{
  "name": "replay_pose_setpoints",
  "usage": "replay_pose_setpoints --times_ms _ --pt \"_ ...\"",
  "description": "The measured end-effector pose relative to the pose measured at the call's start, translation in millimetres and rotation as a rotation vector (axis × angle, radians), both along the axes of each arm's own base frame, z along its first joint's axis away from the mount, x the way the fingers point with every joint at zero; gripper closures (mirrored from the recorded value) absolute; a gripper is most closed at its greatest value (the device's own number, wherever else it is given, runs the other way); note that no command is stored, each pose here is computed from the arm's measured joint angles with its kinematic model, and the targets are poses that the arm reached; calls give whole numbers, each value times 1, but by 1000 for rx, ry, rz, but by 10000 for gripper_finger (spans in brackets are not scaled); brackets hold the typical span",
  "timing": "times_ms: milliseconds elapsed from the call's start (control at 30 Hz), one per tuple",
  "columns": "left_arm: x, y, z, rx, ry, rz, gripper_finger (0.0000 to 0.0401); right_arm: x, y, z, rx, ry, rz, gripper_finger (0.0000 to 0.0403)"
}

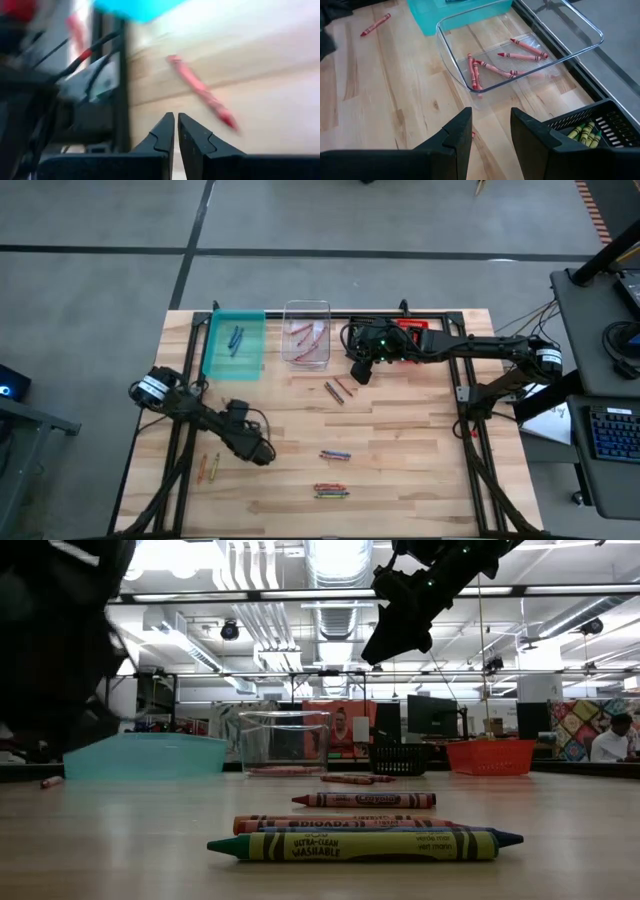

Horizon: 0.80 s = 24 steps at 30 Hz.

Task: Sort crayons
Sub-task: Put the red crayon into the transparent bin

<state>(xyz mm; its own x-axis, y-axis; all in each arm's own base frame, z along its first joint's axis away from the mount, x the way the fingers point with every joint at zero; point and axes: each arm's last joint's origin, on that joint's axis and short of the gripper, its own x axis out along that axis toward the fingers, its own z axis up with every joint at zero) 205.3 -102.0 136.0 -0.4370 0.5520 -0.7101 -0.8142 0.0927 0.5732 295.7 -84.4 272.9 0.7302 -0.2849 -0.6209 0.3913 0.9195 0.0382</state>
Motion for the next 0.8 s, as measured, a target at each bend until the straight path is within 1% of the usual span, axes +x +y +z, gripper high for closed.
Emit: replay_pose_setpoints --times_ms 67,100,233,267,333,400,433,500,633,767,800 --pt "9 -1 9 -79 -33 -105 398 0 0 0 -2 -6 0 280" --pt "12 -1 12 -121 -43 -182 399 0 0 1 -2 -6 0 280" --pt "22 -5 31 -346 -47 -644 401 0 0 1 -2 -6 0 280" --pt "23 -6 36 -397 -40 -744 401 0 0 1 -2 -6 0 280" --pt "20 -5 49 -471 -18 -918 401 0 0 1 -2 -7 0 280" --pt "15 -1 59 -498 13 -1048 401 0 0 0 -2 -6 0 280" --pt "11 3 62 -505 26 -1090 401 0 0 0 -1 -6 1 280" --pt "3 15 65 -517 47 -1130 401 1 1 0 -1 -6 3 280" --pt "-13 40 59 -604 57 -1127 401 1 1 0 -1 -6 5 280" --pt "-20 61 48 -619 71 -1187 401 1 1 0 -5 -5 8 280" --pt "-21 65 46 -622 79 -1181 401 1 1 0 -5 -4 8 280"
